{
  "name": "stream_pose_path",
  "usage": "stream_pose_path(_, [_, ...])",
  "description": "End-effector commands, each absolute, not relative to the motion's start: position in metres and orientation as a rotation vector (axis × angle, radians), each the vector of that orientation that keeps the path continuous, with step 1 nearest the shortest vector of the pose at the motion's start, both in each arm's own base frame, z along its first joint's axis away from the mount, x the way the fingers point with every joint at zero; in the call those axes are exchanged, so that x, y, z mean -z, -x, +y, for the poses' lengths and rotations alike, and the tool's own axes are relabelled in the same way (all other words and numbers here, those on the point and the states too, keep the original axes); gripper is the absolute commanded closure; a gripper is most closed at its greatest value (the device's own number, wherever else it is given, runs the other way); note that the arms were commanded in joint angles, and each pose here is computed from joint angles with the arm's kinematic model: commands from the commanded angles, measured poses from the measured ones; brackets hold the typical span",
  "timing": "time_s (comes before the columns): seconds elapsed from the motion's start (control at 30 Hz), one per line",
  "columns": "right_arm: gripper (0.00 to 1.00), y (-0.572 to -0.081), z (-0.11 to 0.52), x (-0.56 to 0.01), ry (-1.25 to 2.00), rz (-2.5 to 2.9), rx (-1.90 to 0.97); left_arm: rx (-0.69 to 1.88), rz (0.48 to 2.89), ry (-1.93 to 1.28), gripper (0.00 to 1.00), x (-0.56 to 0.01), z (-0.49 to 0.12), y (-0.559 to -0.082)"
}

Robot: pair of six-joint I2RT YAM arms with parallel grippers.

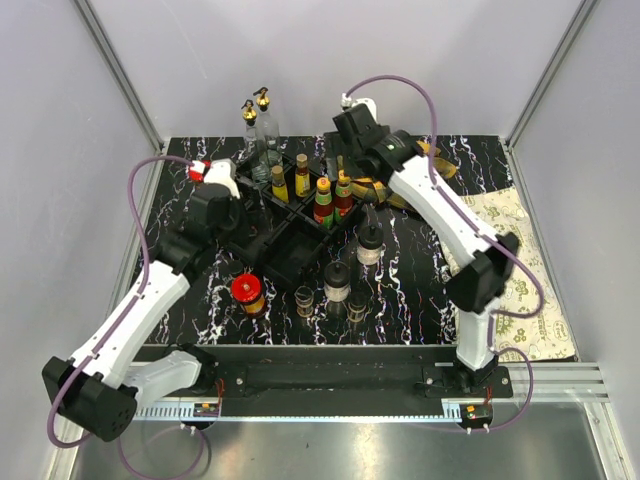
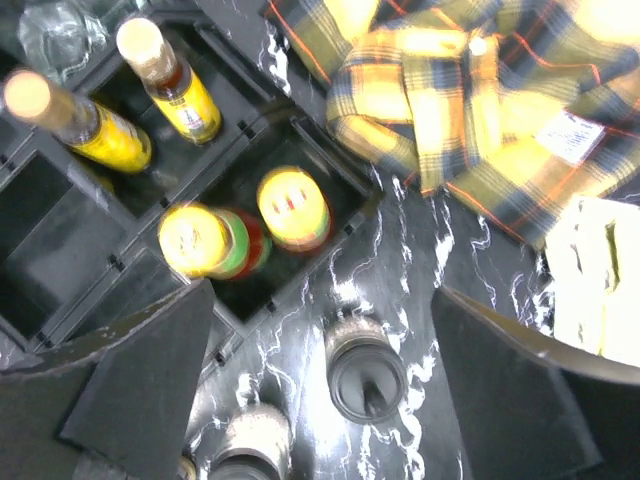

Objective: Organize the condiment bottles
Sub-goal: Place the bottle in the storage box, then pick up the bottle from the center of the board.

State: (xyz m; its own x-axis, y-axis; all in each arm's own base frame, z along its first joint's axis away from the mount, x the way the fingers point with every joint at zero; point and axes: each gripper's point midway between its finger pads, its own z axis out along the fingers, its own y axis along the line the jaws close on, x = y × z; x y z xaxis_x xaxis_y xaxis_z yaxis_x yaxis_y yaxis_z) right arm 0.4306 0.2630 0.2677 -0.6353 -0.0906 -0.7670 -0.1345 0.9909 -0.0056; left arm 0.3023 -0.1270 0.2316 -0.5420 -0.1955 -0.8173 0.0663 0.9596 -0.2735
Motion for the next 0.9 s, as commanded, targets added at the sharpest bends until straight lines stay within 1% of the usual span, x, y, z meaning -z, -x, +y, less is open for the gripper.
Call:
stream_pose_path(0.0, [0.00, -0.399, 0.245, -0.314, 0.096, 2.146, -0.159, 0.278, 2.008, 0.176, 0.01, -0.278, -0.108, -0.331])
stream_pose_path(0.03, [0.00, -0.395, 0.240, -0.297, 0.095, 2.160, -0.146, 0.259, 2.000, 0.186, 0.01, -0.282, -0.104, -0.336])
stream_pose_path(0.07, [0.00, -0.384, 0.231, -0.310, 0.071, 2.130, -0.178, 0.233, 1.993, 0.204, 0.01, -0.286, -0.099, -0.345])
stream_pose_path(0.1, [0.00, -0.377, 0.227, -0.294, 0.068, 2.156, -0.174, 0.205, 1.984, 0.215, 0.01, -0.290, -0.093, -0.350])
stream_pose_path(0.13, [0.00, -0.366, 0.220, -0.303, 0.048, 2.136, -0.209, 0.171, 1.998, 0.235, 0.01, -0.284, -0.086, -0.359])
stream_pose_path(0.17, [0.00, -0.360, 0.219, -0.300, 0.050, 2.141, -0.227, 0.153, 1.980, 0.255, 0.01, -0.292, -0.080, -0.366])
stream_pose_path(0.2, [0.00, -0.355, 0.215, -0.284, 0.050, 2.166, -0.217, 0.128, 1.979, 0.277, 0.01, -0.292, -0.070, -0.373])
stream_pose_path(0.23, [0.00, -0.347, 0.210, -0.290, 0.025, 2.150, -0.239, 0.109, 1.996, 0.291, 0.01, -0.286, -0.065, -0.383])
stream_pose_path(0.3, [0.00, -0.339, 0.205, -0.273, 0.027, 2.173, -0.233, 0.086, 1.985, 0.325, 0.01, -0.291, -0.049, -0.398])
stream_pose_path(0.33, [0.00, -0.335, 0.202, -0.274, 0.019, 2.166, -0.241, 0.068, 2.006, 0.340, 0.01, -0.282, -0.044, -0.409])
stream_pose_path(0.4, [0.00, -0.331, 0.197, -0.264, 0.020, 2.178, -0.227, 0.055, 1.993, 0.382, 0.01, -0.287, -0.027, -0.424])
stream_pose_path(0.43, [0.00, -0.329, 0.195, -0.261, 0.021, 2.182, -0.222, 0.037, 2.014, 0.403, 0.01, -0.276, -0.021, -0.435])
stream_pose_path(0.5, [0.00, -0.327, 0.191, -0.252, 0.019, 2.197, -0.210, 0.028, 2.004, 0.439, 0.01, -0.276, -0.006, -0.449])
stream_pose_path(0.6, [0.00, -0.323, 0.192, -0.241, 0.011, 2.224, -0.230, 0.014, 2.012, 0.478, 0.01, -0.262, 0.011, -0.472])
stream_pose_path(0.7, [0.00, -0.318, 0.196, -0.231, 0.006, 2.252, -0.265, 0.028, 2.030, 0.503, 0.01, -0.251, 0.018, -0.495])
stream_pose_path(0.73, [0.00, -0.318, 0.196, -0.229, 0.002, 2.258, -0.274, 0.016, 2.032, 0.526, 0.01, -0.247, 0.029, -0.505])
stream_pose_path(0.8, [0.00, -0.317, 0.196, -0.222, -0.001, 2.272, -0.269, 0.012, 2.056, 0.544, 0.01, -0.232, 0.035, -0.517])
stream_pose_path(0.87, [0.00, -0.317, 0.194, -0.217, -0.005, 2.283, -0.259, -0.006, 2.050, 0.550, 0.01, -0.230, 0.041, -0.525])
